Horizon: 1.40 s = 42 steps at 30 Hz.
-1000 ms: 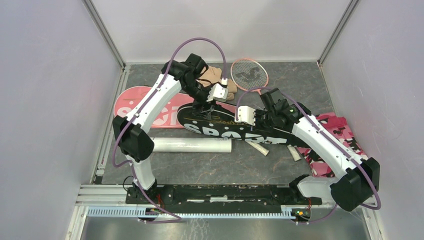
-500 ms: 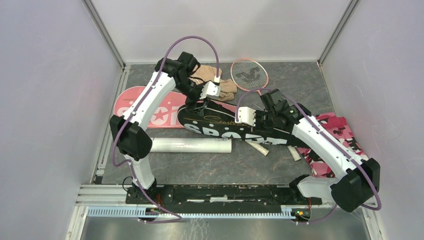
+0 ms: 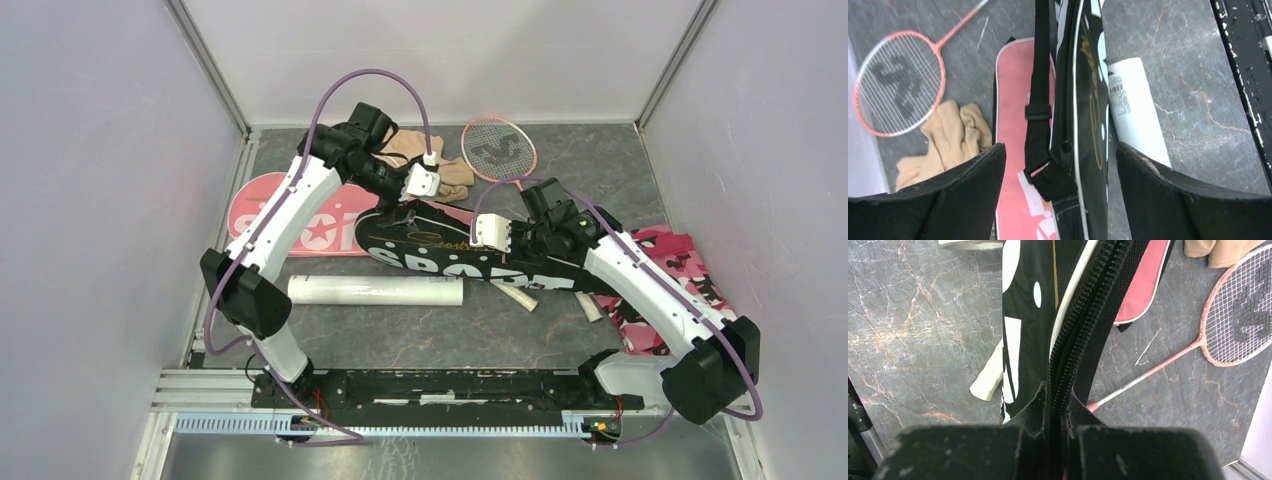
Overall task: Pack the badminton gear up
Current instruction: Adjust the racket bag at the center of the board.
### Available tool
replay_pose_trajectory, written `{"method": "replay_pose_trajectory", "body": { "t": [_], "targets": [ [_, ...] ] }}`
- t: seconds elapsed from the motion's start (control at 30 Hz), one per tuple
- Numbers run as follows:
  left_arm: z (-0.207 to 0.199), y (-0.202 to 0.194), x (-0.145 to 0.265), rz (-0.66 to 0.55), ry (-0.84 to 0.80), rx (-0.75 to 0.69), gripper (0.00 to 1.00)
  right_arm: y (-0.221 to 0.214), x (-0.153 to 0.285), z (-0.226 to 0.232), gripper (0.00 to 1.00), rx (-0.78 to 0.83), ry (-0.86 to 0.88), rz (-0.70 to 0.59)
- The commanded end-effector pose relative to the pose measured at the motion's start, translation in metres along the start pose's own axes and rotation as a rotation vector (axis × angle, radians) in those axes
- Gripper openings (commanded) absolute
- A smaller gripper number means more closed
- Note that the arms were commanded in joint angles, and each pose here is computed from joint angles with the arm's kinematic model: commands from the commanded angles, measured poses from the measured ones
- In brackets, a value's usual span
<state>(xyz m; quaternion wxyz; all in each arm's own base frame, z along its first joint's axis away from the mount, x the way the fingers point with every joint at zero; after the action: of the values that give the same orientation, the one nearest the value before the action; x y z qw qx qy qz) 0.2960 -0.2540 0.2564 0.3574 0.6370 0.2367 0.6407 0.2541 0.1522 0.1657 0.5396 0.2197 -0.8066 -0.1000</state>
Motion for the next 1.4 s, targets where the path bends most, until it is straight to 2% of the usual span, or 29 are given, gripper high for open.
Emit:
{"method": "replay_pose_trajectory", "body": {
  "t": [0.0,0.13,0.27,0.33,0.67,1.0,1.37],
  "targets": [
    [-0.011,0.037,-0.005,-0.097,-0.008,-0.139,0.86,-0.014,0.002,0.011,0.0,-0.008,0.038,0.057],
    [-0.02,0.032,-0.018,-0.035,-0.085,-0.097,0.85,-0.014,0.003,0.011,0.0,-0.006,0.039,0.058],
    [-0.019,0.017,-0.028,0.058,-0.159,-0.017,0.79,-0.014,0.002,0.012,0.0,-0.006,0.041,0.059],
    [-0.012,0.012,-0.029,0.095,-0.143,0.026,0.75,-0.014,0.002,0.012,0.0,-0.004,0.042,0.058],
    [-0.008,-0.019,-0.022,0.238,-0.101,0.044,0.61,-0.018,-0.001,0.016,0.0,-0.005,0.051,0.07],
    [-0.001,-0.04,0.005,0.259,-0.04,0.086,0.58,-0.021,-0.002,0.019,0.0,-0.004,0.053,0.073],
    [-0.006,-0.039,0.007,0.205,-0.056,0.108,0.42,-0.022,-0.004,0.021,0.0,-0.008,0.058,0.076]
  ]
}}
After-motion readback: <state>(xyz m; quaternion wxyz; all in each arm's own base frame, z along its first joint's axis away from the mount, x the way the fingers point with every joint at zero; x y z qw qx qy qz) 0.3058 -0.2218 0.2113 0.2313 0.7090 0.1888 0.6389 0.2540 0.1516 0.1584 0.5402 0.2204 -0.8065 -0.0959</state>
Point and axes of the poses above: each gripper's point midway between its finger pads, its own x axis back along the fingers, its own z axis along the line the jaws close on, y = z × x, the point moved 1 cm from there along x, back along the fingers, and after that the axes turned 11 degrees about x, right-handed, at the moved point
